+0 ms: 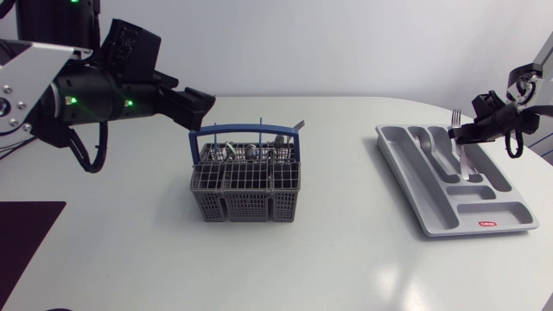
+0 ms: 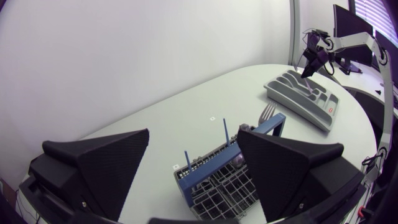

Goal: Unload the cutlery basket into the drawer organizer.

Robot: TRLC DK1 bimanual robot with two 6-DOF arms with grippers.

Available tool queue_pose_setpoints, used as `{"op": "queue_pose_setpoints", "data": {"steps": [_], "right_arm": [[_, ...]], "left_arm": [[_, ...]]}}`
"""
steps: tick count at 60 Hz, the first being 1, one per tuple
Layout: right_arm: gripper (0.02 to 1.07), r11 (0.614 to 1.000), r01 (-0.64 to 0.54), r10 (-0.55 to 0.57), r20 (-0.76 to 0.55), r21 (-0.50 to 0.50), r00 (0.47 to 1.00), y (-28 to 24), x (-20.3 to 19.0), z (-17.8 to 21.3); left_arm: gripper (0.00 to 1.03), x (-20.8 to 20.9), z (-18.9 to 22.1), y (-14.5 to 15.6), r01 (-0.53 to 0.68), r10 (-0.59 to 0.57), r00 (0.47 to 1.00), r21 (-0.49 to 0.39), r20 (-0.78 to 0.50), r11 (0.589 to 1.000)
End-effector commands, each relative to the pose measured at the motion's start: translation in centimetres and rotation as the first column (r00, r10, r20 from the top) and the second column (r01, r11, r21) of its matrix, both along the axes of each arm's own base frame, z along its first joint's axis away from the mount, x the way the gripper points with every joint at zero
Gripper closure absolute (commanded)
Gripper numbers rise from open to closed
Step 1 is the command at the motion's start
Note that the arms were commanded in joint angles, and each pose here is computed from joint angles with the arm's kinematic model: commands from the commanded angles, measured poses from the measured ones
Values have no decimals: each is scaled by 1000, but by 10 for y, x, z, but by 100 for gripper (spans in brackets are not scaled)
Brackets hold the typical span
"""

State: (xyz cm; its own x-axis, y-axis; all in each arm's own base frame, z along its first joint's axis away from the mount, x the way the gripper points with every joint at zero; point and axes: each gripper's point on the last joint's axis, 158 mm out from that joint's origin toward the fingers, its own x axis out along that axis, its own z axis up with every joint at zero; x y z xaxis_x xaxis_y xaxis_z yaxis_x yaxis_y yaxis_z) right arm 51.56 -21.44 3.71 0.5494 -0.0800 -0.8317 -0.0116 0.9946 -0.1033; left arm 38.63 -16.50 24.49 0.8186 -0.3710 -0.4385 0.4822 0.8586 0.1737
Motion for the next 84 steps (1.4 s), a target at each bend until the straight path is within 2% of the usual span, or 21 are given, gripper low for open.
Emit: {"op": "queue_pose_setpoints", "data": {"steps": [1,27,30,35,41,45,51,60,72,84], "right_arm": [[100,1000,23,-22,-39,18,999,3,4,-18],[96,999,47,-44,-121,22,992,7,9,-52],[87,998,50,-47,-121,23,992,8,10,-52],[62,998,61,-59,-115,16,992,7,10,-47],[44,997,73,-74,-76,-10,994,4,12,-25],[37,996,79,-80,-49,-33,996,2,12,-10],[37,996,68,-67,20,-63,998,14,6,26],[37,997,-20,27,99,-74,995,67,-14,65],[37,982,-187,185,153,-2,971,171,-40,90],[38,925,-357,330,192,129,924,275,-65,98]], "left_arm": [[5,-4,6,-2,7,-7,1000,12,15,1000],[5,-8,3,3,-1,1,1000,17,11,1000],[5,-8,3,5,-6,6,1000,17,11,1000],[5,-8,3,10,-18,18,1000,16,14,1000],[5,-10,6,18,-32,32,999,16,22,999],[5,-11,6,23,-41,41,999,19,25,999],[5,-17,5,31,-53,52,998,18,29,998],[5,-29,0,43,-65,65,997,15,28,998],[5,-42,-20,61,-65,65,998,26,2,998],[5,-61,-66,59,16,-12,996,45,-90,999]]}}
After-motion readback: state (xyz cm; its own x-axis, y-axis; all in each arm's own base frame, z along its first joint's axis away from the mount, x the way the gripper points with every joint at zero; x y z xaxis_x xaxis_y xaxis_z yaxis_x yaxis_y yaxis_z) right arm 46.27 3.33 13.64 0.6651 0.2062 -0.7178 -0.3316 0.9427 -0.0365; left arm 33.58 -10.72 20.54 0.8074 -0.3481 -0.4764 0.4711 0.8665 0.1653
